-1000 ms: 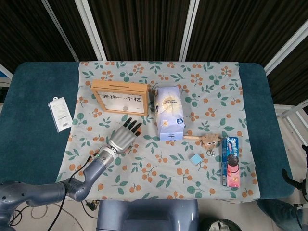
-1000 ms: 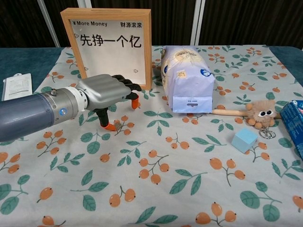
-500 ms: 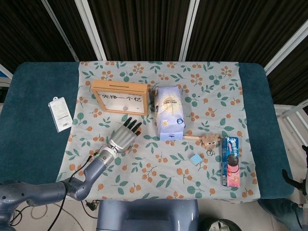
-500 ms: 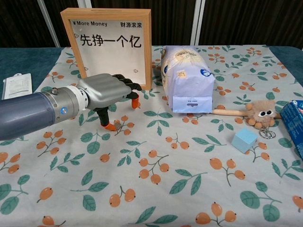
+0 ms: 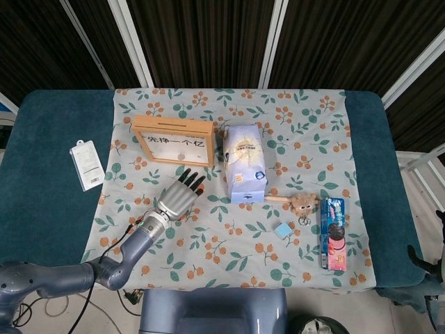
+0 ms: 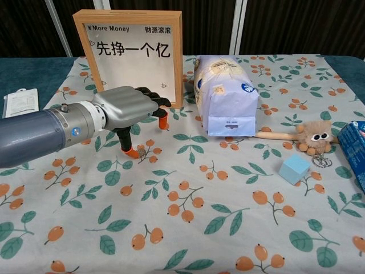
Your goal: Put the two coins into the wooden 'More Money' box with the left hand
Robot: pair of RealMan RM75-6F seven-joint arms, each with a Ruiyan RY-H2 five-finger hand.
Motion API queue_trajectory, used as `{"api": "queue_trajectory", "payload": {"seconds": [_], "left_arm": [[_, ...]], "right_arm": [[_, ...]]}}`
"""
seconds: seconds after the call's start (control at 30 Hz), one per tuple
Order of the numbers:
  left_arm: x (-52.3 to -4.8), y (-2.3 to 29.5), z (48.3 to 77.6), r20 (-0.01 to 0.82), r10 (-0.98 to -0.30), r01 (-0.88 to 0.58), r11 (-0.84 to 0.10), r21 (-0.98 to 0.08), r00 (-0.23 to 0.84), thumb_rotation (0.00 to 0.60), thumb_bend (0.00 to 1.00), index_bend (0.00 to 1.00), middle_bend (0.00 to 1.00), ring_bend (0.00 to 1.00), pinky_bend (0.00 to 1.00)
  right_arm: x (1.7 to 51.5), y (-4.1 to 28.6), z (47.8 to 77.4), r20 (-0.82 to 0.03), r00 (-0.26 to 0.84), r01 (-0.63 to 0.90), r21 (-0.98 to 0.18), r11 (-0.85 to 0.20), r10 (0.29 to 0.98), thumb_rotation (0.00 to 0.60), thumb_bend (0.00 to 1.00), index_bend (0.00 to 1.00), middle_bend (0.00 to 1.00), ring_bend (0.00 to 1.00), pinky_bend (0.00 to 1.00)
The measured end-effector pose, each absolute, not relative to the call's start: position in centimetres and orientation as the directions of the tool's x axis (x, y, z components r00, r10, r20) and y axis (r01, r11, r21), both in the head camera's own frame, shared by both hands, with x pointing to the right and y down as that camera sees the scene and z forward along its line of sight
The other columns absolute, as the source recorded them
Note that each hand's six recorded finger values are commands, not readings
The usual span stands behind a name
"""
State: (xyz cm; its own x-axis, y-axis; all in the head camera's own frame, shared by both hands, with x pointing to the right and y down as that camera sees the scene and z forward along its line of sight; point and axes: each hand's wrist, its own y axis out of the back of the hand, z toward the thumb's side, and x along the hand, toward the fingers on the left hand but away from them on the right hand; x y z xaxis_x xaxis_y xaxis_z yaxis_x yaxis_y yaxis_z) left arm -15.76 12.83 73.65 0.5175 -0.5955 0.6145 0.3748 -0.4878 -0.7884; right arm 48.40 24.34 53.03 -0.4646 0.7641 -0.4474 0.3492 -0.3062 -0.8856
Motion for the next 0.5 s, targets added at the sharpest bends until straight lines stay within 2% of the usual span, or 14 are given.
{"api": "queue_trajectory", "payload": {"seconds": [0.3,0.5], "left_arm": [[-15.78,12.86,73.88,0.617,-0.595,0.377,-0.489,-0.786,0.515,0.600,0.07,0.34,0.02,0.00,0.00],[-15.85,12.97,74.17,0.624,-0.590,0.379,-0.496,-0.781,0.512,0.600,0.07,0.41,0.02,0.00,0.00]], "right_arm": [[48.44,24.35,53.02,-0.449,-0.467,0.350,-0.885,-0.307,0.762,0.600,0.37,0.12,0.08,0.06,0.00],[48.48,24.41,53.06,-0.455,-0.469,0.353,-0.882,-0.311,0.757,0.600,0.37,0.13,0.08,0.06,0.00]]}}
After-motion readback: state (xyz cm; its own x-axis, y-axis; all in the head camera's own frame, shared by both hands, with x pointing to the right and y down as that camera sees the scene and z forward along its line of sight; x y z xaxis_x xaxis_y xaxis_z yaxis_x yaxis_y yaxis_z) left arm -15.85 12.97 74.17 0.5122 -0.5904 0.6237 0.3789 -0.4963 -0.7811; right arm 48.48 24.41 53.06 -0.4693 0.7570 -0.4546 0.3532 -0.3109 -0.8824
